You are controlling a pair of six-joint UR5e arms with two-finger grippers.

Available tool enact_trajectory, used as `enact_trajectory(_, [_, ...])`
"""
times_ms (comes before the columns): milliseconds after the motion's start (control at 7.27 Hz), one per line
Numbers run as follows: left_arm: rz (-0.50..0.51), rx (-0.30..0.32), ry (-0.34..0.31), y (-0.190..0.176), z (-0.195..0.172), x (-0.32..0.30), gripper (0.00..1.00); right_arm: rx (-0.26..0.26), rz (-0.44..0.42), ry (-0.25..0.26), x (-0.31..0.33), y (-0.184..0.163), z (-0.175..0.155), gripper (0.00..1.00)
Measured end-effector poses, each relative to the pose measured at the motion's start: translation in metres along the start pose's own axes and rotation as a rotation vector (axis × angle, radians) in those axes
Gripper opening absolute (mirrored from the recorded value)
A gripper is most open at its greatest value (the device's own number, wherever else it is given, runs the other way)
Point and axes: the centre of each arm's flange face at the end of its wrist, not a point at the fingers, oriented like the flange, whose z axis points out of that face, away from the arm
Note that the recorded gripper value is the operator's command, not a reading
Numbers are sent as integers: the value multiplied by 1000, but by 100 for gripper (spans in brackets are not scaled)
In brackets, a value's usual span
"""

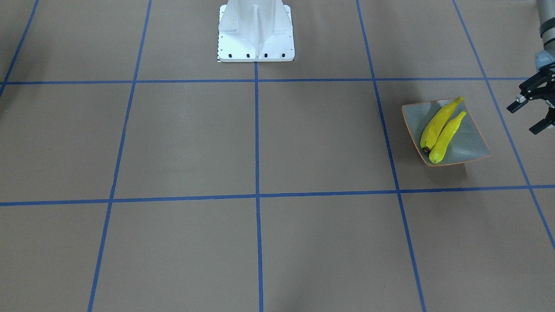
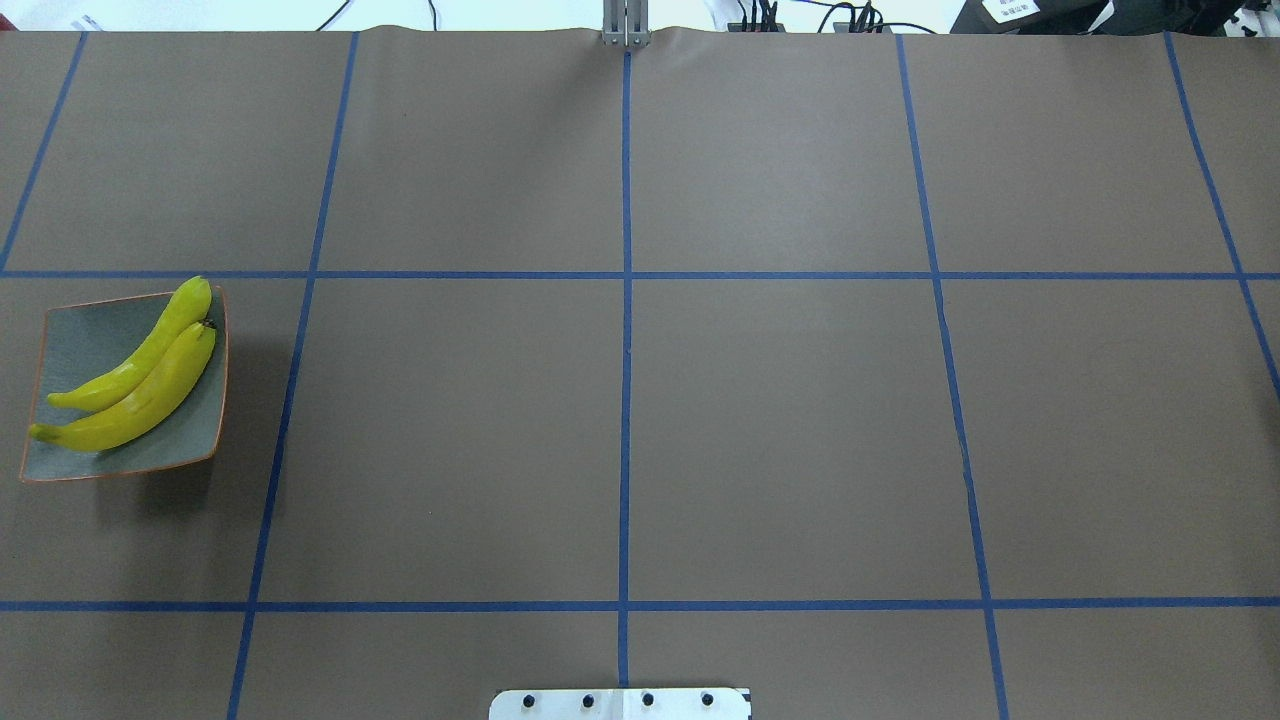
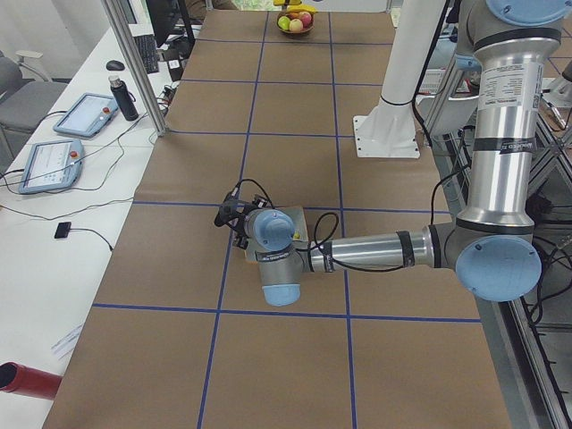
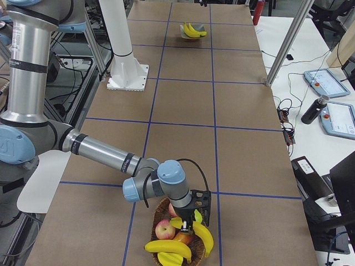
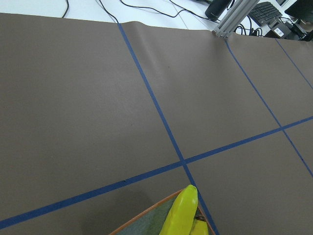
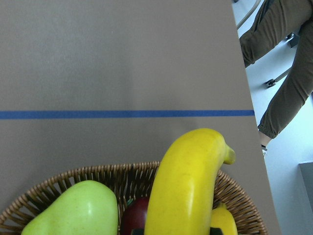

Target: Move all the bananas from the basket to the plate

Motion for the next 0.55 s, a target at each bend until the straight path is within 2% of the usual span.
enact_trajectory(275, [-74,18,22,-35,12,19,100,32,18,-13,-21,-29,-50,0])
enact_trajectory(413, [-114,27,40,-57,19,33,100,38,49,-34,-38,-45,-80,0])
enact_trajectory(550, [-163,38,65,-82,27,53,100,45,99,-78,-57,-57,-107,0])
